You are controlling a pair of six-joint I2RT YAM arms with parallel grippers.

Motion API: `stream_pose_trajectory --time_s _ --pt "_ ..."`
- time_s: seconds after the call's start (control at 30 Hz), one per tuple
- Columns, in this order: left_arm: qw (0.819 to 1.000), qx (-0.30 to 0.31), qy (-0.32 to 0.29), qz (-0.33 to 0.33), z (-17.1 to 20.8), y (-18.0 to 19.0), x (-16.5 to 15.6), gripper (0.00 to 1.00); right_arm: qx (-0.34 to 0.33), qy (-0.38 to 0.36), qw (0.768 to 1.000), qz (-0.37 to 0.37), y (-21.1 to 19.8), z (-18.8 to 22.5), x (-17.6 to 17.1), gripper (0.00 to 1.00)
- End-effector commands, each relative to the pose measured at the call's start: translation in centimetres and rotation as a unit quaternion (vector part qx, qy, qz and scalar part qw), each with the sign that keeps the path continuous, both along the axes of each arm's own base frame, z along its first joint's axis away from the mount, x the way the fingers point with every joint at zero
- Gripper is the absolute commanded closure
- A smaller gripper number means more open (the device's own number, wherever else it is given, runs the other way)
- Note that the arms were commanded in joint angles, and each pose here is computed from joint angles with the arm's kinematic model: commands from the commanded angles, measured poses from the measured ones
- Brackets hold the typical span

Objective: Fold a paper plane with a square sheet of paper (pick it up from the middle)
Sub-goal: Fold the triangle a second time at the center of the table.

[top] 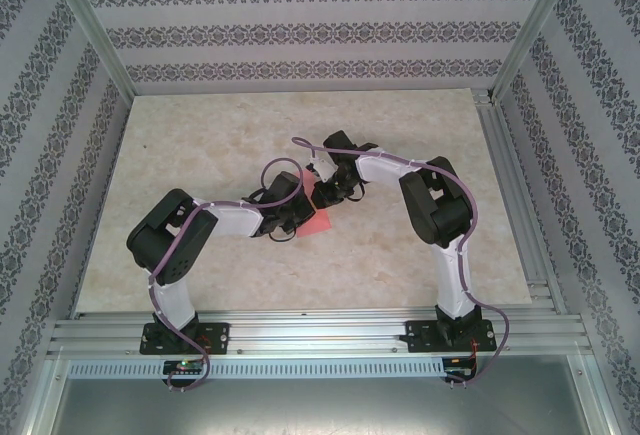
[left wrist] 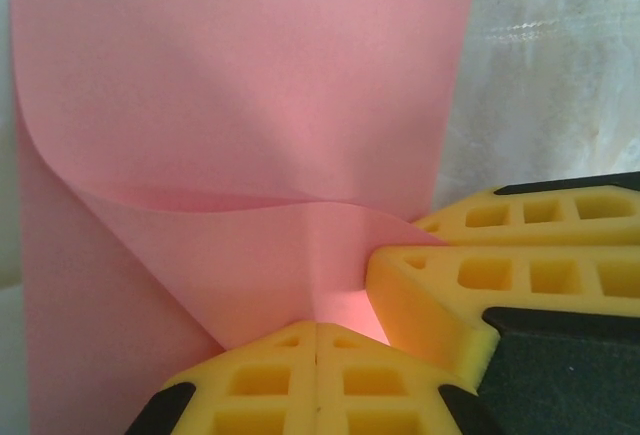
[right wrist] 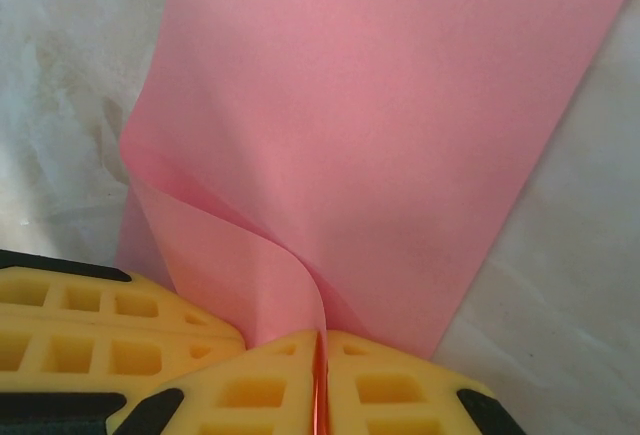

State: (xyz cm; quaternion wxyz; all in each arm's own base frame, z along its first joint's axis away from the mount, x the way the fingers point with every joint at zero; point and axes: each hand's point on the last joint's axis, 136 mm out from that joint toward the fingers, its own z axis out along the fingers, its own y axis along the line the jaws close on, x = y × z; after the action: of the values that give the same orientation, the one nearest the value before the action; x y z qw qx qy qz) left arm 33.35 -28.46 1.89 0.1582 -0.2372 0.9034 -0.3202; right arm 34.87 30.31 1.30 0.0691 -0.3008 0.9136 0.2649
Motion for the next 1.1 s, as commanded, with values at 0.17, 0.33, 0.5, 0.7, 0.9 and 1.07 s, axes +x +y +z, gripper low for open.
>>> stream_pose_trajectory --time_s 0.17,0.33,0.5,0.7,0.9,1.07 --pt "1.000 0.009 -0.015 0.003 1.8 0.3 1.1 1.00 -0.039 0.006 0.999 0.004 -1.0 -2.3 -0.3 0.89" --pt "0.999 0.013 -0.036 0.006 3.2 1.3 2.0 1.00 -0.040 0.007 0.999 0.003 -1.0 -2.4 -0.3 0.89" --pt "0.999 0.018 -0.027 0.001 2.2 1.7 2.2 1.00 -0.039 0.005 0.999 0.004 -1.0 -2.3 -0.3 0.89" --pt "1.000 0.008 -0.010 -0.003 0.3 1.2 1.9 1.00 -0.041 0.007 0.999 0.005 -1.0 -2.4 -0.4 0.89" --pt "0.999 0.045 0.011 0.006 -2.2 2.9 0.8 1.00 -0.042 0.007 0.999 0.004 -1.0 -2.5 -0.3 0.89" --pt "1.000 0.025 -0.001 -0.007 -1.2 2.1 1.2 1.00 -0.042 0.008 0.999 0.004 -1.1 -2.5 -0.4 0.89"
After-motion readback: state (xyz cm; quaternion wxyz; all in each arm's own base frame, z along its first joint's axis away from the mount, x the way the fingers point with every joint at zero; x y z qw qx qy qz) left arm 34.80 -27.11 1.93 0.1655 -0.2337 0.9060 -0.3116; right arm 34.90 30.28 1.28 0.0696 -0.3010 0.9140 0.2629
